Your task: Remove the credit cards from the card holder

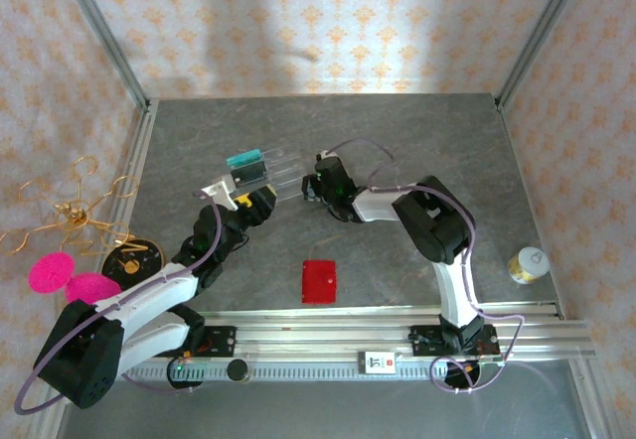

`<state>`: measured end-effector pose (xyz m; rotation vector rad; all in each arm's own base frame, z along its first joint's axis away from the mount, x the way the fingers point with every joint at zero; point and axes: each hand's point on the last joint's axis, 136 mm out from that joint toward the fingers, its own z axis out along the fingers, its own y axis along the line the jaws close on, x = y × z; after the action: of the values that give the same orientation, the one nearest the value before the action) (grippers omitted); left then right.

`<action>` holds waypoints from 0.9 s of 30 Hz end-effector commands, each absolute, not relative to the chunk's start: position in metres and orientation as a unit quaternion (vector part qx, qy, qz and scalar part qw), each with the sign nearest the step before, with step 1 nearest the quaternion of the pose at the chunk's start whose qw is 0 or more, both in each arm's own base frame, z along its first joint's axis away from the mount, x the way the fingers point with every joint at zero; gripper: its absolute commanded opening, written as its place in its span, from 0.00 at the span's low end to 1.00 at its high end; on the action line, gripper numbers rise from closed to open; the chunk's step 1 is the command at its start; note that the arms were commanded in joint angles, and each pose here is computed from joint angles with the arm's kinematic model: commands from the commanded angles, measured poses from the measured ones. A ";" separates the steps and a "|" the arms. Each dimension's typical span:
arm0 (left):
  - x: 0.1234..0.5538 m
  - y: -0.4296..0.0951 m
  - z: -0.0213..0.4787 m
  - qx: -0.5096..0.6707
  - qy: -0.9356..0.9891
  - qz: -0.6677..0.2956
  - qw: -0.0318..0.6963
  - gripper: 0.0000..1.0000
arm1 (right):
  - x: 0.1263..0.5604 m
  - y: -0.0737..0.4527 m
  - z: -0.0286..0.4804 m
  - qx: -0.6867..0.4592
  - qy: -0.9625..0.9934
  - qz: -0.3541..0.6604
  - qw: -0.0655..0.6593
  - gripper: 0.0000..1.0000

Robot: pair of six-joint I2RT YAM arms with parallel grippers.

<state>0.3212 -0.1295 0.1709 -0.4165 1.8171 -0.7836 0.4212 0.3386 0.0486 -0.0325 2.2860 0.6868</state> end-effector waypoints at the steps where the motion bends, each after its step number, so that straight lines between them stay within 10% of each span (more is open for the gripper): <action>1: 0.322 -0.138 0.186 -0.163 0.757 -0.343 0.532 0.77 | 0.417 0.301 0.057 0.039 0.898 0.205 0.386 0.16; 27: 0.309 -0.163 0.159 -0.146 0.786 -0.360 0.480 0.77 | 0.323 0.201 0.051 0.149 0.906 0.167 0.360 0.23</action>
<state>0.3089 -0.1573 0.1545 -0.3631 1.9090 -0.8612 0.3260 0.2038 0.0429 0.3380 2.3625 0.3969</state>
